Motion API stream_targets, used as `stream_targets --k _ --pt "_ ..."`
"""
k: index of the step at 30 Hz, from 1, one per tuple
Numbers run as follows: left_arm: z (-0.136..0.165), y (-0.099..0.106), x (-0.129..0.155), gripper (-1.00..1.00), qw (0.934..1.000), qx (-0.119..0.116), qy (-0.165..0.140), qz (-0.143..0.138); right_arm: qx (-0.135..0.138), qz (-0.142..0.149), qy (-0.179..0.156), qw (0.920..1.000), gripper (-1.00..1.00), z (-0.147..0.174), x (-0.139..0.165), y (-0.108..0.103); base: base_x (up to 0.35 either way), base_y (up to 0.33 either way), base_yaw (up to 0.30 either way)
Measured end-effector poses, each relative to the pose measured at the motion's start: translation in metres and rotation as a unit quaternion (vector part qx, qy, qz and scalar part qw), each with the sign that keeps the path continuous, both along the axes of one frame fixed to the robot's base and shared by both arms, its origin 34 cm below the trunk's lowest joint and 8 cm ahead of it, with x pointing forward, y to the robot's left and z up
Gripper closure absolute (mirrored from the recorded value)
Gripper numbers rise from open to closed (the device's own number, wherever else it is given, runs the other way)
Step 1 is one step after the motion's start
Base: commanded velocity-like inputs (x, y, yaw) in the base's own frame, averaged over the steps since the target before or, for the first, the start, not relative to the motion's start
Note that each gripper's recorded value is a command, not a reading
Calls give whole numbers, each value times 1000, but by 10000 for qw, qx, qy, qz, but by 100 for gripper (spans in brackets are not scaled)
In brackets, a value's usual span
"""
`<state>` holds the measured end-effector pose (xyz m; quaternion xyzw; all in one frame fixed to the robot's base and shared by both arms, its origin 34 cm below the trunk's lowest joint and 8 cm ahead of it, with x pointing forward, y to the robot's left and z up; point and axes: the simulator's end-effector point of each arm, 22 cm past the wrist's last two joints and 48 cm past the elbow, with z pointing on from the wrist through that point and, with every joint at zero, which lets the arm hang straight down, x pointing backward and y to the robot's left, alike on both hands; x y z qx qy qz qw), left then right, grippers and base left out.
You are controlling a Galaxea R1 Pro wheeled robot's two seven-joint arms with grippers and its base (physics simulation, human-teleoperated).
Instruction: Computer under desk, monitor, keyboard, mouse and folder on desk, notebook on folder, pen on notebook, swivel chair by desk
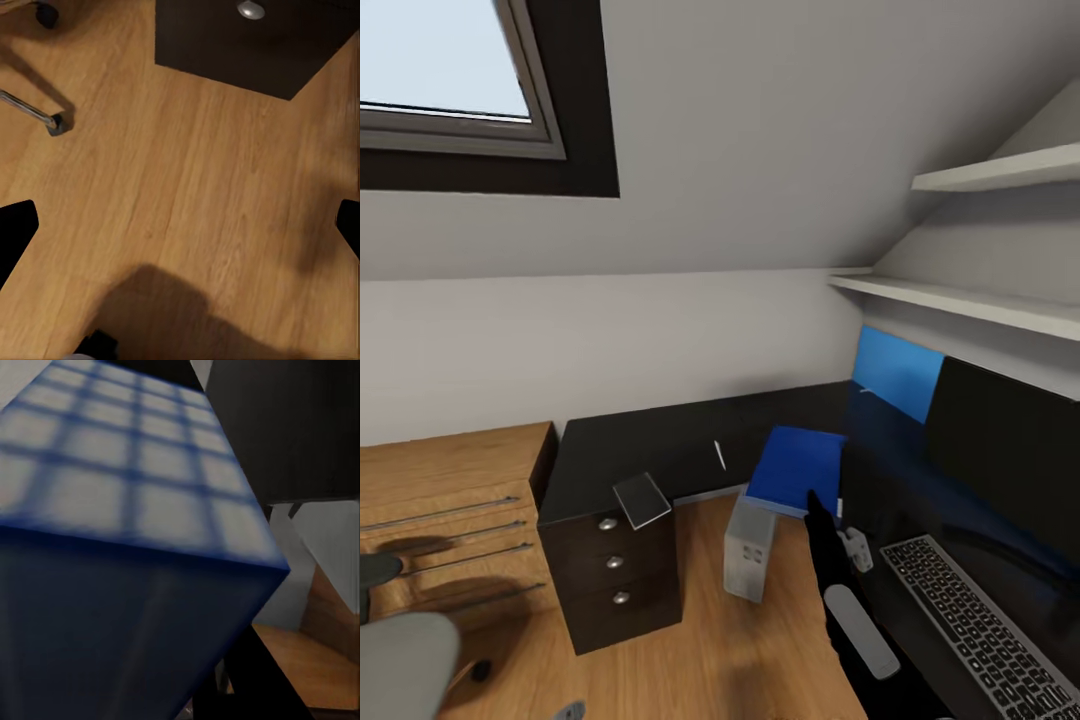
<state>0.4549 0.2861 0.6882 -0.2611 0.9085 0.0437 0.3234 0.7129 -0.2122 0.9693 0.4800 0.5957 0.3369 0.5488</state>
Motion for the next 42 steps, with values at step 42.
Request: stream_targets --k 42 --pt "-7 55 -33 -100 9937 837 -575 471 19 -26 -193 9998 100 8 2 1 147 0 -49"
